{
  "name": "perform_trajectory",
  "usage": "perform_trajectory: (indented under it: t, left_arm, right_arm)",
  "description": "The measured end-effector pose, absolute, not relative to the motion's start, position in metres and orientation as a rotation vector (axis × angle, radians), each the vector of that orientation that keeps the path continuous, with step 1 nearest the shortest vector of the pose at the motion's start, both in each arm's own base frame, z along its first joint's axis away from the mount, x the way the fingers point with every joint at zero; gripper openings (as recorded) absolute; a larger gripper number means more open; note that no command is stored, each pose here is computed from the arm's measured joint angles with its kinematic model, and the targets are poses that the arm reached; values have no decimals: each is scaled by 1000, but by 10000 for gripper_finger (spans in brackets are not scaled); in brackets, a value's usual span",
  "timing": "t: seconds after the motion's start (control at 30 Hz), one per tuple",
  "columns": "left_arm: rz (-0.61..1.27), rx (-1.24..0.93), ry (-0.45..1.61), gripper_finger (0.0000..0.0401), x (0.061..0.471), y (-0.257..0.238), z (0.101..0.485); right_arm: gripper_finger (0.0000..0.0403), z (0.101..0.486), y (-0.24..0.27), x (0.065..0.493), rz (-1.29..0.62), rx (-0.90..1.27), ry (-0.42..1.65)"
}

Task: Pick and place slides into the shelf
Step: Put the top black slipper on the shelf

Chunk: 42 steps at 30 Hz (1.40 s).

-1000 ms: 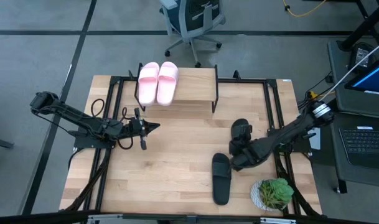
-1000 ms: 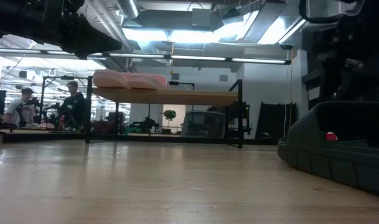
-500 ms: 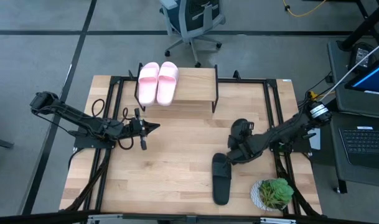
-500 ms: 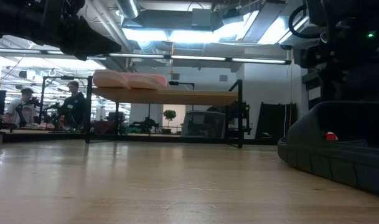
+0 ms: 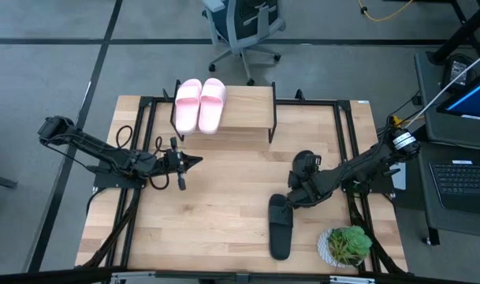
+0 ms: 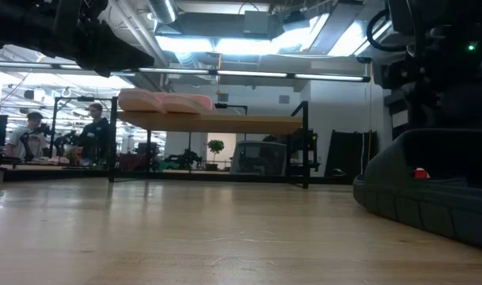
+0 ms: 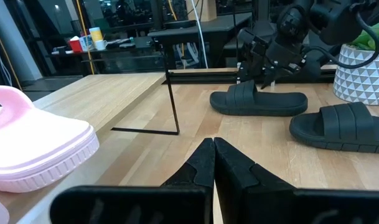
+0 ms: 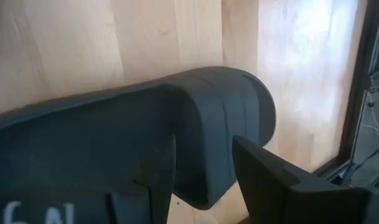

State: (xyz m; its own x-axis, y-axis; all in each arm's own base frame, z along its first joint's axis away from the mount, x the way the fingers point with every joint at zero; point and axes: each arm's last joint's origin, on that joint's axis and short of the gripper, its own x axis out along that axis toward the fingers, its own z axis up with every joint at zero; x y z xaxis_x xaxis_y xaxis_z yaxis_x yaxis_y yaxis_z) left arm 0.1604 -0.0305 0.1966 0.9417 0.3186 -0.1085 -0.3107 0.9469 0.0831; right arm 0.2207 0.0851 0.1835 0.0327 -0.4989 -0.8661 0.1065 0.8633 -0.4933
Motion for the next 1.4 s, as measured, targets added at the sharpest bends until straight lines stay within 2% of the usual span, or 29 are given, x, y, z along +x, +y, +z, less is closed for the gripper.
perform_trajectory:
  t: [0.27, 0.7, 0.93, 1.2, 1.4]
  left_arm:
    - [321, 65, 121, 2, 160, -30, 197]
    - [321, 68, 122, 2, 160, -30, 197]
    - [321, 69, 122, 2, 160, -30, 197]
    - [321, 69, 122, 2, 160, -30, 197]
    - [321, 69, 122, 2, 160, -30, 197]
  right_arm:
    - [160, 170, 80, 212, -514, -337, 1493]
    - [155, 170, 68, 215, -596, -329, 1469]
    - [110, 170, 61, 217, -621, -307, 1477]
    - [14, 169, 62, 218, -592, -298, 1490]
    - [6, 169, 62, 219, -590, -299, 1481]
